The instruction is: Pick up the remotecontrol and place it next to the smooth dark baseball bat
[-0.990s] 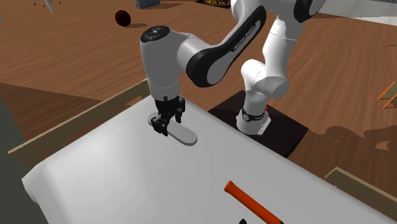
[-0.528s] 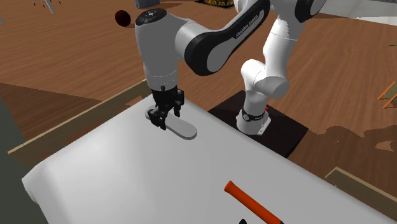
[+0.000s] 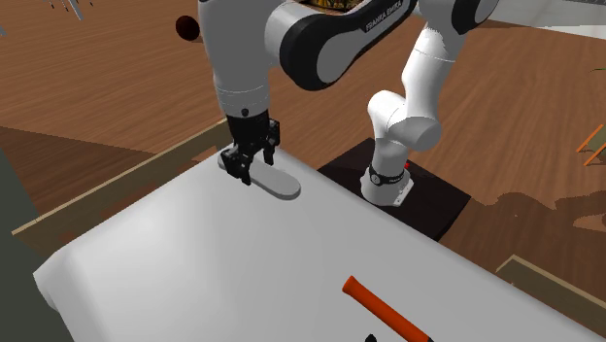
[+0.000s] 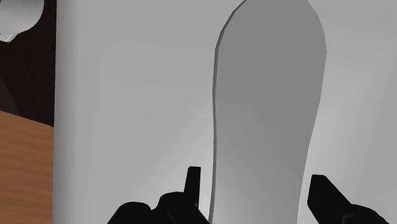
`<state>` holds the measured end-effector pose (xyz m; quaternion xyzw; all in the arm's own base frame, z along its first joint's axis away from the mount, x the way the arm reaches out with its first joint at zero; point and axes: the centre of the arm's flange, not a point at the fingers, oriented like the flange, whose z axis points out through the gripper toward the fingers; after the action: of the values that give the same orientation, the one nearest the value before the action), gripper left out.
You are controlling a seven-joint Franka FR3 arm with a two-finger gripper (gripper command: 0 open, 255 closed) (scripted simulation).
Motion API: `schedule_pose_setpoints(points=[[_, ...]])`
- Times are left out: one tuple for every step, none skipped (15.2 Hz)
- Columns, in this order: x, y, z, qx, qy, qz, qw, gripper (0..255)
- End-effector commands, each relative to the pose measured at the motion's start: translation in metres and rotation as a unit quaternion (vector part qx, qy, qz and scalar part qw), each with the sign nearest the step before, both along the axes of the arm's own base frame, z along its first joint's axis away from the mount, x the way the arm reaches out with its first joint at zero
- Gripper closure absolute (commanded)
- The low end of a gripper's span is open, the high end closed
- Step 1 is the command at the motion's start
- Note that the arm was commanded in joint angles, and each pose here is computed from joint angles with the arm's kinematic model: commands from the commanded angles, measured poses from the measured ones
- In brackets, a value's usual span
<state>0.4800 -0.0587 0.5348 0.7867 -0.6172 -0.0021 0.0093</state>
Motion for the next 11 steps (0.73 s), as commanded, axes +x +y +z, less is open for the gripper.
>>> schedule_pose_setpoints(points=[[0.001,0.001,0.010,0.000,0.000,0.000,1.0000,255],[0.001,0.001,0.015,0.000,0.000,0.000,1.0000,255],[0.001,0.001,0.021,0.000,0.000,0.000,1.0000,255],[0.001,0.001,0.026,0.000,0.000,0.000,1.0000,255],[0.001,0.001,0.031,0.000,0.000,0.000,1.0000,255],[0.001,0.001,0.036,0.000,0.000,0.000,1.0000,255],[0.001,0.001,0.042,0.000,0.000,0.000,1.0000,255],[0.001,0.001,0.047,0.000,0.000,0.000,1.0000,255],[0.001,0.001,0.052,0.000,0.000,0.000,1.0000,255],[0.001,0.001,0.057,0.000,0.000,0.000,1.0000,255],[0.001,0.001,0.063,0.000,0.000,0.000,1.0000,255]])
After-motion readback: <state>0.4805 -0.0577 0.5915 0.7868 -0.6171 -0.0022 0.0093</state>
